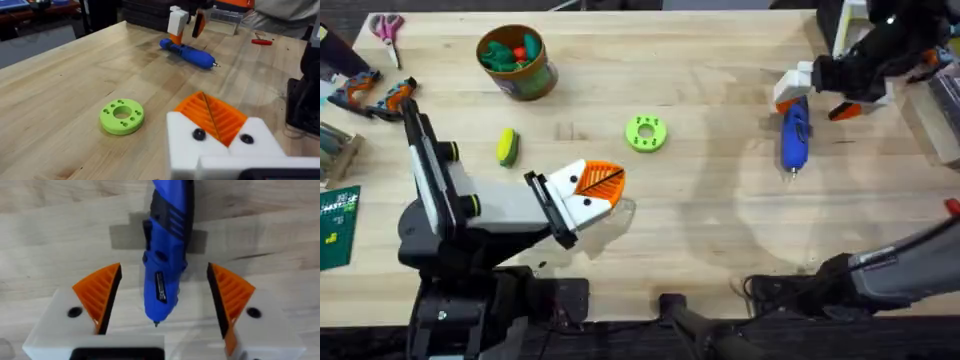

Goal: Pick up the gripper from the table and insert it into the empty holder that is missing its gripper. Then pick up a screw, insert it into the mounting hole, and use the screwdriver to tighten it. Finally, clean up the table by picking up the vegetable and placing it into the bucket.

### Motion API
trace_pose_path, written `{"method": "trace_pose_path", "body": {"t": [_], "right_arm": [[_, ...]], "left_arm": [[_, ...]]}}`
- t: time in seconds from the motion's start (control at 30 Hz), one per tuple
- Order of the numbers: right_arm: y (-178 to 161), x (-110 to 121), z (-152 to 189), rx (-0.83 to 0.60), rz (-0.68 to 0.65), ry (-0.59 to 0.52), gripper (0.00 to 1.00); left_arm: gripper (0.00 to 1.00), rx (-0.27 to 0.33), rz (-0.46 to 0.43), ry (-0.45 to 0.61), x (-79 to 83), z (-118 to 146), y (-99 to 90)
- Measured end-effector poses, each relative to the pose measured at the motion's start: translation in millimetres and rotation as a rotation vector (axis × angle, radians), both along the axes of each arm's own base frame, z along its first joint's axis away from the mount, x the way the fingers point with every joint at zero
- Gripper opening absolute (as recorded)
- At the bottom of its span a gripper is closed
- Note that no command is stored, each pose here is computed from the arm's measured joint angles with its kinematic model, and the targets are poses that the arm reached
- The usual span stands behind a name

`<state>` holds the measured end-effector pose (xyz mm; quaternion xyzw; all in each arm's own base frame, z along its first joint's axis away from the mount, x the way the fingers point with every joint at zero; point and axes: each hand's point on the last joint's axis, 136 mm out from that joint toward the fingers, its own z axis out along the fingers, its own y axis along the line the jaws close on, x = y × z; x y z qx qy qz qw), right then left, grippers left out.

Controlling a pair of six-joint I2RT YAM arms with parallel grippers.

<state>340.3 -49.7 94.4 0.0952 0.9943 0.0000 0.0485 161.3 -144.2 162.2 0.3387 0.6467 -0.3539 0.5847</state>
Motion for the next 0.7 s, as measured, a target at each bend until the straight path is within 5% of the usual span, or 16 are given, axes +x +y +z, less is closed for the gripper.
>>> {"method": "trace_pose_path", "body": {"t": [0.7], "right_arm": [[-1,29,-52,0.047,-0.008,0.009,0.994]], "left_arm": [[0.004,0.0,0.0,0.0,0.0,0,0.0]]}}
